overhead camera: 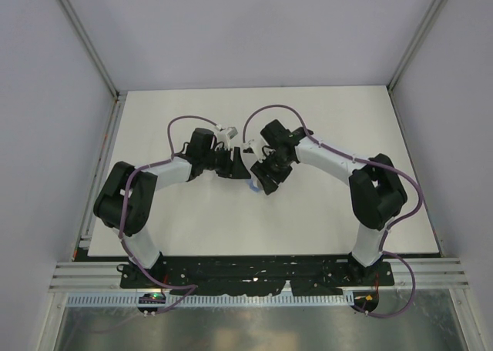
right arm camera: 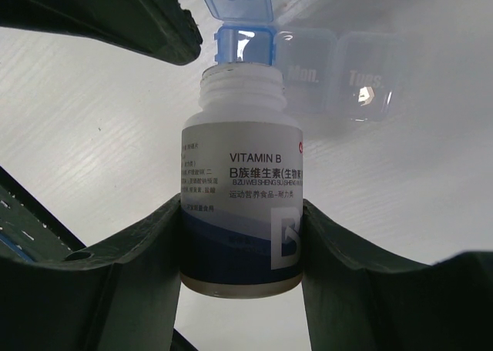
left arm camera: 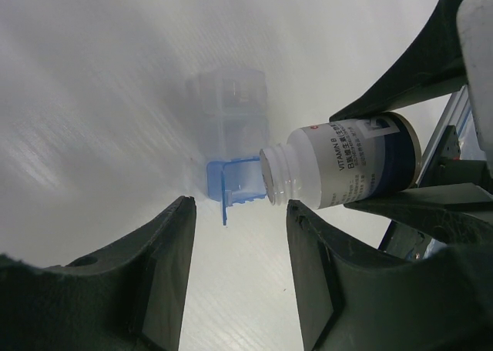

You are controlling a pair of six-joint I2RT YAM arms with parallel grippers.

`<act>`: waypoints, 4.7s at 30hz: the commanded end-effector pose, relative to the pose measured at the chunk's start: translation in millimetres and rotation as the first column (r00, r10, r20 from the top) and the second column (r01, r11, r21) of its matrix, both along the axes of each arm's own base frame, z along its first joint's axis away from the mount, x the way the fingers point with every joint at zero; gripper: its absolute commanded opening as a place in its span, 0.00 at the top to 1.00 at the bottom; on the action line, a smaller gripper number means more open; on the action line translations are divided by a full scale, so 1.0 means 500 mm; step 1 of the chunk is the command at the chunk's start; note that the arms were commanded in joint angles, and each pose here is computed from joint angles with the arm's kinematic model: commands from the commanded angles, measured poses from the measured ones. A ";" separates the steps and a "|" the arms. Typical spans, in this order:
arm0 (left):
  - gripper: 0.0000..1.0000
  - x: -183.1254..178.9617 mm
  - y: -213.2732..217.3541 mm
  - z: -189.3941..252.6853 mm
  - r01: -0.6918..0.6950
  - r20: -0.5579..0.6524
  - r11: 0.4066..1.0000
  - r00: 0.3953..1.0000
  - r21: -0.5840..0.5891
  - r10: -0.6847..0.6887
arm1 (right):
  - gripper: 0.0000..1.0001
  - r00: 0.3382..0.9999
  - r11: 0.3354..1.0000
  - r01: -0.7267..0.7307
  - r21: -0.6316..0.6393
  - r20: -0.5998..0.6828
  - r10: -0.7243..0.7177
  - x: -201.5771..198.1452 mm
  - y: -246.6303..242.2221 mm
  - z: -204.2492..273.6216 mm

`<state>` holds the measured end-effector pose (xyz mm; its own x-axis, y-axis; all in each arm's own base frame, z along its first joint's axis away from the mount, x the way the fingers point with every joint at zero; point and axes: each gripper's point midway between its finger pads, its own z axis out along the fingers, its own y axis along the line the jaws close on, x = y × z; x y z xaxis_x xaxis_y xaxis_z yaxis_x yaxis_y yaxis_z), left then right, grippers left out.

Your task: Sort the pills into containers

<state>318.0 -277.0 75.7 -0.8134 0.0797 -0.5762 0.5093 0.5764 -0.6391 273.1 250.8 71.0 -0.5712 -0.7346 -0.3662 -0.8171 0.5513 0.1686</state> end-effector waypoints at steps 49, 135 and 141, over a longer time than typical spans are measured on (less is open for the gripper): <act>0.46 0.013 -0.004 0.041 -0.001 0.064 0.999 0.998 -0.041 0.003 | 0.94 0.999 0.998 -0.045 -0.038 0.001 0.045 0.006 0.008 0.016; 0.46 0.035 0.010 0.150 0.095 0.234 0.989 0.970 -0.110 -0.067 | 0.94 0.902 0.752 -0.207 0.626 0.419 -0.100 -0.002 0.016 0.290; 0.46 0.033 0.004 0.208 0.092 0.246 0.985 0.968 -0.148 -0.054 | 0.94 0.873 0.715 -0.254 0.652 0.472 -0.120 -0.002 0.018 0.365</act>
<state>328.4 -269.4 129.1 -0.7188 0.0613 -0.6925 0.6274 0.4863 -0.6082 266.6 251.5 202.1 -0.2757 -0.2915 -0.9160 -0.9008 0.4109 0.1404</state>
